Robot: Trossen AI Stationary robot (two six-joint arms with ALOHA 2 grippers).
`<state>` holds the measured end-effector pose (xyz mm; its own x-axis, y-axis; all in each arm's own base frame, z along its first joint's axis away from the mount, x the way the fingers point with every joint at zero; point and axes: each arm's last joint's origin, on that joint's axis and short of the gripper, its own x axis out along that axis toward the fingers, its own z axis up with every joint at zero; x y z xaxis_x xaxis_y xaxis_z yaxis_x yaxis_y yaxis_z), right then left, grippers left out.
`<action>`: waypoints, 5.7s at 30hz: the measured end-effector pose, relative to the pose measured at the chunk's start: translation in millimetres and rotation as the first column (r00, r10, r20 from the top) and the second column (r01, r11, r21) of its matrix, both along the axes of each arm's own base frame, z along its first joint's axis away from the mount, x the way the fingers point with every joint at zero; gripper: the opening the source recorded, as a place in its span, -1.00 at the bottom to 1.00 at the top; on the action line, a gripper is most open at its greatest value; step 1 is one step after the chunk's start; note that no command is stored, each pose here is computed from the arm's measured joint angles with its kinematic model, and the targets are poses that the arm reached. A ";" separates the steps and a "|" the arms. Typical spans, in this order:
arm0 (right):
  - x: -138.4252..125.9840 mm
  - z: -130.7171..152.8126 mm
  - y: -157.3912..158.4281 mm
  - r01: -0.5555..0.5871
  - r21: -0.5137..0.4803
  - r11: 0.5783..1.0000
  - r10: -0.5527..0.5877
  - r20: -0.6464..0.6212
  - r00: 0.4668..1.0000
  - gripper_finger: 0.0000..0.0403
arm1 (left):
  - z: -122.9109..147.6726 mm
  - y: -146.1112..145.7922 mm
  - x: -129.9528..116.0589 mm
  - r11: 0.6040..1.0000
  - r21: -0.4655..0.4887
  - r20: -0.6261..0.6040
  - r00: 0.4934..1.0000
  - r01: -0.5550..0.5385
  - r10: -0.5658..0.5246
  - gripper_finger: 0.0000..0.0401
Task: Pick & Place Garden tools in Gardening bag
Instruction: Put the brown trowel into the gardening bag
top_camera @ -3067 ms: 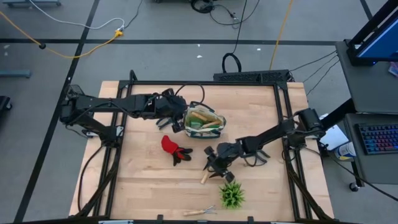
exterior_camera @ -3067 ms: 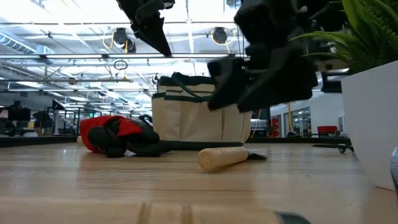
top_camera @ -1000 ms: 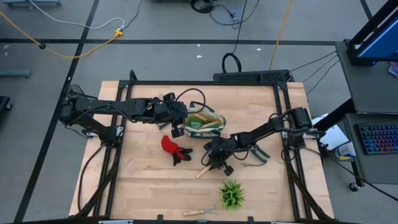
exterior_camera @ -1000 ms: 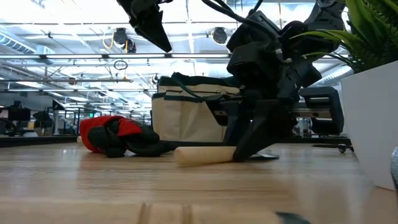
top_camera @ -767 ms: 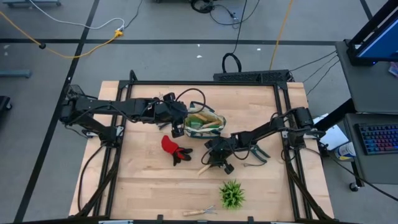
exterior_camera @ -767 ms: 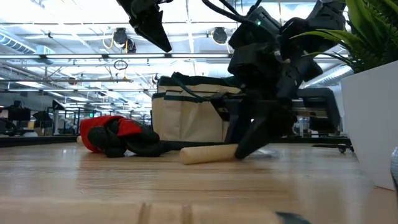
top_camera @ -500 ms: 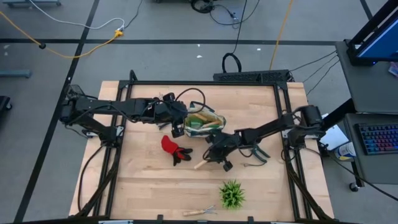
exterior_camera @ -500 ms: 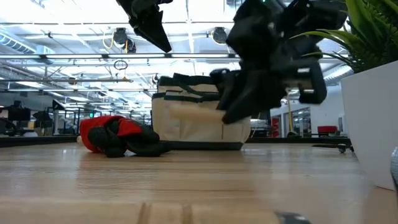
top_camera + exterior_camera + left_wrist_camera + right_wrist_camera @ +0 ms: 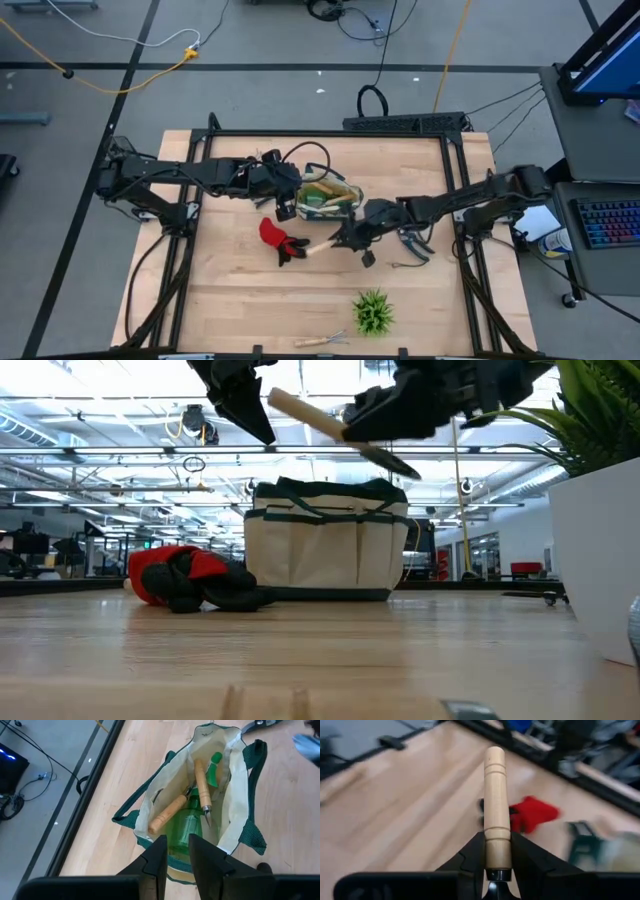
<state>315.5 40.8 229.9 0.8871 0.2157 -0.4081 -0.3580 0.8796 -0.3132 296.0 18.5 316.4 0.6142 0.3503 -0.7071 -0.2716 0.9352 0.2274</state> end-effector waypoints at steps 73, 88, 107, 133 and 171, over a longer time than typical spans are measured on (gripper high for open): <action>-11.3 18.3 -109.7 0.382 0.531 0.757 -0.389 -0.105 0.915 -0.63 | -42.4 -6.5 68.8 0.729 0.543 -0.279 0.909 0.416 -0.311 -0.39; -11.1 18.2 -109.7 0.352 0.437 0.828 -0.365 -0.056 0.929 -0.45 | -49.3 -8.1 63.2 0.808 0.443 -0.270 0.917 0.389 -0.293 -0.67; -11.0 16.0 -73.9 0.169 0.167 0.971 -0.168 -0.017 0.986 -0.09 | -61.8 0.8 47.9 0.940 0.269 -0.294 0.948 0.208 -0.126 -0.67; -11.9 -16.7 -69.2 0.307 -0.027 0.951 -0.305 -0.230 0.924 -0.36 | -66.2 48.3 80.9 0.980 0.023 -0.288 0.940 0.196 -0.181 -0.67; -9.8 -14.6 -59.6 0.193 0.020 0.981 -0.185 -0.208 0.960 -0.98 | -93.4 85.7 95.3 0.996 -0.064 -0.319 0.945 0.060 -0.077 -0.66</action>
<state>305.7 -18.8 215.3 0.8118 0.0718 -0.5795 -0.2365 0.9478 -0.2139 391.3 104.1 223.0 0.3730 0.2726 -0.8869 -0.1275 0.9619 0.2420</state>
